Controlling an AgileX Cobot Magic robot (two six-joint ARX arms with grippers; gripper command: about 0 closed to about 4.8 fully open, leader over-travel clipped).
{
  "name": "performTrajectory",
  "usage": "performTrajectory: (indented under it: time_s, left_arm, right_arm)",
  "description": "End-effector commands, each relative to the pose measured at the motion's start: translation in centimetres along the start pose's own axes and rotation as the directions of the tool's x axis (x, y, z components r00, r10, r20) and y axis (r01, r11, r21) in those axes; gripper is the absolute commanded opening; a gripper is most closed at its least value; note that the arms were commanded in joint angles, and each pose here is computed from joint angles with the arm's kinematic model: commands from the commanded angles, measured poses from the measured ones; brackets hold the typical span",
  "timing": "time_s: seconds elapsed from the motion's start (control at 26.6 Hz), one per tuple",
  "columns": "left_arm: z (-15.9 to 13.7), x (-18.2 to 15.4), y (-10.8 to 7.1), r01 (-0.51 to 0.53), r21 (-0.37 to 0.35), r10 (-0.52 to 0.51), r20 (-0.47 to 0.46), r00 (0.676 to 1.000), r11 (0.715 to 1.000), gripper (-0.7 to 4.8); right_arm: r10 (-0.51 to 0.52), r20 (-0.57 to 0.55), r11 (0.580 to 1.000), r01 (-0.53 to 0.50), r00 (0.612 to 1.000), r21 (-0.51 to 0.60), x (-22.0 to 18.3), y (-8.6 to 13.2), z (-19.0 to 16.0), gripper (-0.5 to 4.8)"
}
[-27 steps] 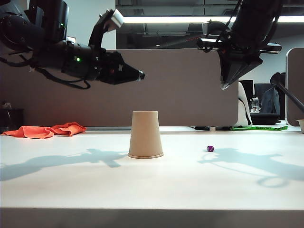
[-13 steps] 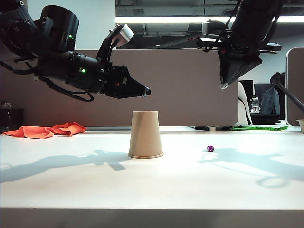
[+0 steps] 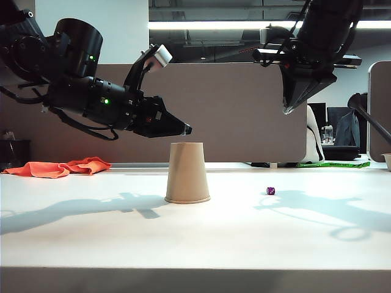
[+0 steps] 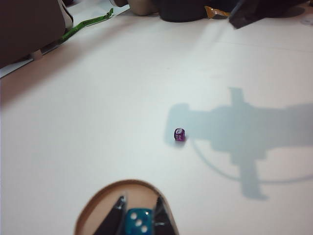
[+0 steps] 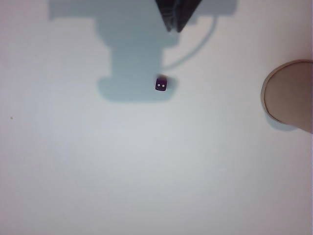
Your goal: Throw the dice onto the paper cup, compare its value with the values of the other dice on the table, place the die with the higher value on the paper cup, and take no action if both dice have the same value.
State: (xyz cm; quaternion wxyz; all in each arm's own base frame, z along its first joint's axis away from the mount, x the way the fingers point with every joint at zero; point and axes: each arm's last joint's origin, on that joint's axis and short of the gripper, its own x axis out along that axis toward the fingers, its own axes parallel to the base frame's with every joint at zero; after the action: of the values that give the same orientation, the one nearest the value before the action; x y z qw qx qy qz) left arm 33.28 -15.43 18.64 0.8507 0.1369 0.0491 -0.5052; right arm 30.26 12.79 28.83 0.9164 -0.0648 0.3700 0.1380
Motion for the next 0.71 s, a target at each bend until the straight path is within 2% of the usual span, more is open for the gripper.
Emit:
performTrajectory:
  time_s: [0.04, 0.19, 0.34, 0.71]
  left_arm:
    - [-0.08, 0.25, 0.09, -0.001, 0.017, 0.0, 0.016, 1.0, 1.0, 0.26]
    - [-0.24, 0.34, 0.1, -0.002, 0.015, 0.002, 0.012, 1.0, 1.0, 0.27]
    - [-0.19, 0.34, 0.26, -0.045, 0.02, 0.045, 0.004, 0.999, 0.999, 0.27]
    - [-0.08, 0.35, 0.27, -0.044, 0.023, 0.043, 0.014, 0.999, 0.999, 0.29]
  right_arm:
    - [0.004, 0.02, 1.0, -0.004, 1.0, 0.001, -0.18, 0.05, 0.22, -0.01]
    - [0.004, 0.02, 1.0, -0.004, 1.0, 0.001, -0.18, 0.05, 0.22, -0.01]
    - [0.004, 0.02, 1.0, -0.004, 1.0, 0.001, -0.18, 0.05, 0.22, -0.01]
    - [0.004, 0.013, 1.0, -0.004, 1.0, 0.001, -0.18, 0.05, 0.15, -0.01]
